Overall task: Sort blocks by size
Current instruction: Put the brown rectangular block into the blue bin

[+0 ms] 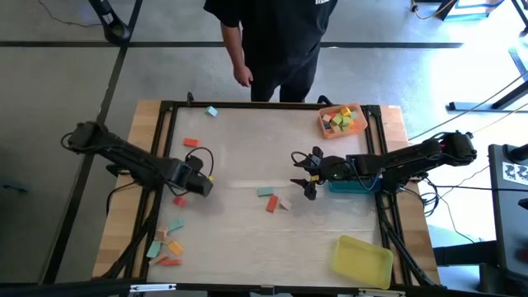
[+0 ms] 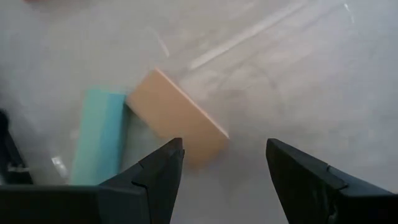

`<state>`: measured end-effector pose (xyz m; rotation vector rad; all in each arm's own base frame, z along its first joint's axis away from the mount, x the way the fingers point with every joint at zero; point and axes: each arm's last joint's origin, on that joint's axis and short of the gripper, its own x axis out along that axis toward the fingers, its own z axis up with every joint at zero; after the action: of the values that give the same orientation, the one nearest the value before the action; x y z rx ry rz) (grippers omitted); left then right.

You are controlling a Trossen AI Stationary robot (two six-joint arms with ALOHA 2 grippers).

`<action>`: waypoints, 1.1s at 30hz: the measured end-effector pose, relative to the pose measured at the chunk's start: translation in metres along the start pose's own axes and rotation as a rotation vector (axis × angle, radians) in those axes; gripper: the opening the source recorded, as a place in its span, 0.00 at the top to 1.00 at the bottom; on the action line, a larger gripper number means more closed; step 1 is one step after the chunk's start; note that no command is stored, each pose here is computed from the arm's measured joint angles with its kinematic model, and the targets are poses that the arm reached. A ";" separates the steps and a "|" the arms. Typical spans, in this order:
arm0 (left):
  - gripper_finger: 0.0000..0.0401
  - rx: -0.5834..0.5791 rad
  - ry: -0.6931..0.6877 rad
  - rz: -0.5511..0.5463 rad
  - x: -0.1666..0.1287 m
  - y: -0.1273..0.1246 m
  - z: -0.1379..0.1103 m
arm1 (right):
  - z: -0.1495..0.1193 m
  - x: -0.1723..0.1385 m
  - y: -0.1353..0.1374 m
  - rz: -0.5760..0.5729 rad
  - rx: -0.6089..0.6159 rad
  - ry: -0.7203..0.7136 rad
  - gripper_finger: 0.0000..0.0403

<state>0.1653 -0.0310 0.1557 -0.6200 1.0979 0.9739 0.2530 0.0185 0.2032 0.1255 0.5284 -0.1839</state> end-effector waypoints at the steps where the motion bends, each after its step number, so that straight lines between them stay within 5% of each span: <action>1: 0.45 -0.005 -0.003 0.006 0.004 0.002 0.001 | 0.000 0.000 0.000 0.000 0.000 0.000 0.29; 17: 0.82 -0.002 -0.038 0.081 0.009 0.011 0.006 | 0.000 0.000 0.000 -0.001 0.000 0.000 0.29; 24: 0.92 0.084 -0.040 0.071 0.009 0.009 0.006 | 0.000 0.000 0.000 -0.001 0.001 0.000 0.29; 33: 0.98 0.307 -0.116 -0.118 0.007 -0.012 0.008 | 0.000 0.000 0.000 -0.001 0.002 0.000 0.29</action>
<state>0.1801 -0.0273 0.1520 -0.3687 1.0683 0.7121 0.2530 0.0185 0.2032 0.1275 0.5285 -0.1853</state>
